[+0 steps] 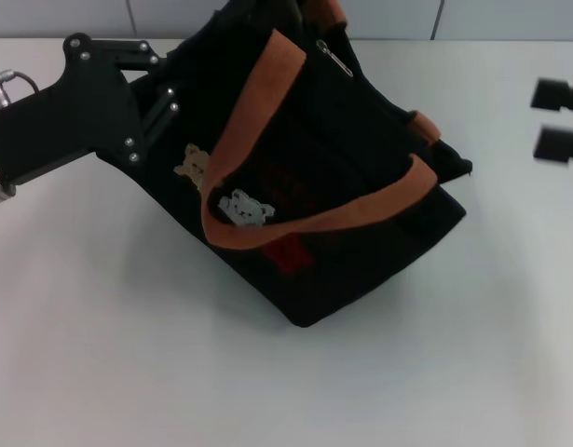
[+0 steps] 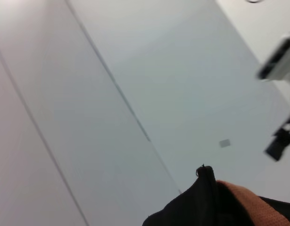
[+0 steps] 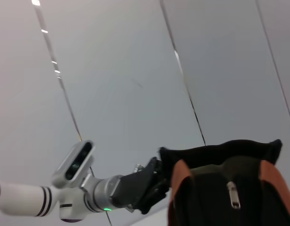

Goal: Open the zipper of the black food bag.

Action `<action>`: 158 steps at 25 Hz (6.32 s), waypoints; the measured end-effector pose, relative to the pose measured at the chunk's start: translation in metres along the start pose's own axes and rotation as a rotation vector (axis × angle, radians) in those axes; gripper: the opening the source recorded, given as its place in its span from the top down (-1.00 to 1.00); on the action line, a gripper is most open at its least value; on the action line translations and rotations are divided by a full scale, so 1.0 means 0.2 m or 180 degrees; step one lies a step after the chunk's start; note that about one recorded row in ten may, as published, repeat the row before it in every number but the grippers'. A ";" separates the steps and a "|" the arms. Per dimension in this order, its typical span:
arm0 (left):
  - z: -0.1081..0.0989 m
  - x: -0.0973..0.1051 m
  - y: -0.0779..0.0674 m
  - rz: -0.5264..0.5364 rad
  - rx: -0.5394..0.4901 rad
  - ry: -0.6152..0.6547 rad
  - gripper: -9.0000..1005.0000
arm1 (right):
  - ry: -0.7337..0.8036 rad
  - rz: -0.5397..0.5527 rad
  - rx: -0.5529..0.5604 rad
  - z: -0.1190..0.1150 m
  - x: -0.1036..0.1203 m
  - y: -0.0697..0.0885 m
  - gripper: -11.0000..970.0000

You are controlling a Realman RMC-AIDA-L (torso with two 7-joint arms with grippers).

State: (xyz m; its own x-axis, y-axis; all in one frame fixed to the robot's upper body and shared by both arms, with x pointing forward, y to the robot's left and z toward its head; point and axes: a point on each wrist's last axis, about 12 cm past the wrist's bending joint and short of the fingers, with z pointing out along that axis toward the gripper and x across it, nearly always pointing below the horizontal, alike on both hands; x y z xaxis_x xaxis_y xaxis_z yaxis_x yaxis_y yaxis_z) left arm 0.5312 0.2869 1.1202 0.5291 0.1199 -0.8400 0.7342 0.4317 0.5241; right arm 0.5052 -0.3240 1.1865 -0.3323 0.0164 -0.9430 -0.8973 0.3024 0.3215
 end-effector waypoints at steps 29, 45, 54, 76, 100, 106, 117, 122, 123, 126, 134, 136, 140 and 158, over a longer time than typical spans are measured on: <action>0.05 -0.03 0.01 0.0196 0.0144 -0.0122 0.79 | 0.1238 -0.1350 -0.0168 0.62 -0.33 0.00 -0.57; 0.04 -0.03 0.02 0.0216 0.0122 -0.0141 0.78 | 0.0889 -0.1141 0.0276 0.38 -0.45 -0.03 -0.55; 0.06 -0.03 0.02 0.0226 0.0132 -0.0158 0.78 | 0.1199 -0.1421 0.0323 0.57 -0.39 -0.04 -0.54; 0.06 -0.05 0.02 0.0271 0.0177 -0.0230 0.78 | 0.1345 -0.1650 0.0264 0.76 -0.38 -0.04 0.00; 0.06 -0.06 0.02 0.0316 0.0209 -0.0280 0.78 | 0.1548 -0.1619 0.0289 0.85 -0.35 -0.06 0.29; 0.06 -0.06 0.02 0.0318 0.0217 -0.0297 0.78 | 0.1700 -0.1772 0.0364 0.95 -0.32 -0.04 0.45; 0.06 -0.06 0.02 0.0335 0.0195 -0.0305 0.78 | 0.1684 -0.1897 0.0352 0.93 -0.31 -0.02 0.92; 0.06 -0.06 0.02 0.0329 0.0071 -0.0324 0.78 | 0.1847 -0.1885 0.0227 0.86 -0.29 0.00 0.98; 0.06 -0.05 0.02 0.0300 0.0007 -0.0315 0.78 | 0.1914 -0.1874 0.0215 0.83 -0.29 0.01 0.98; 0.07 -0.04 0.02 0.0280 -0.0050 -0.0283 0.78 | 0.2138 -0.1792 0.0196 0.74 -0.24 0.01 0.98; 0.08 -0.02 0.03 0.0238 -0.0135 -0.0257 0.78 | 0.2566 -0.1303 0.0127 0.49 -0.03 0.05 0.89; 0.08 -0.02 0.03 0.0230 -0.0143 -0.0251 0.78 | 0.2616 -0.1175 0.0268 0.43 0.01 0.05 0.86; 0.08 0.02 0.01 0.0045 -0.0289 -0.0178 0.78 | 0.2125 -0.0760 0.0519 0.31 0.01 0.01 0.81; -0.22 0.03 -0.30 -0.1191 -0.1085 -0.0474 0.59 | 0.0253 -0.0455 0.0002 0.09 0.05 0.04 0.00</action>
State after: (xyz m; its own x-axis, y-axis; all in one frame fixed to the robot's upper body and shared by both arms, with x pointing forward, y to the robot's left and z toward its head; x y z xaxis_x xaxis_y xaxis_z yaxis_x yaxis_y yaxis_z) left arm 0.4714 0.3009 1.0772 0.3302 -0.2158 -0.9189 0.7175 0.6899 0.0959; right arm 0.5005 -0.3040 1.1778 -0.2231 -0.1022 -0.9694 -0.9369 0.2970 0.1843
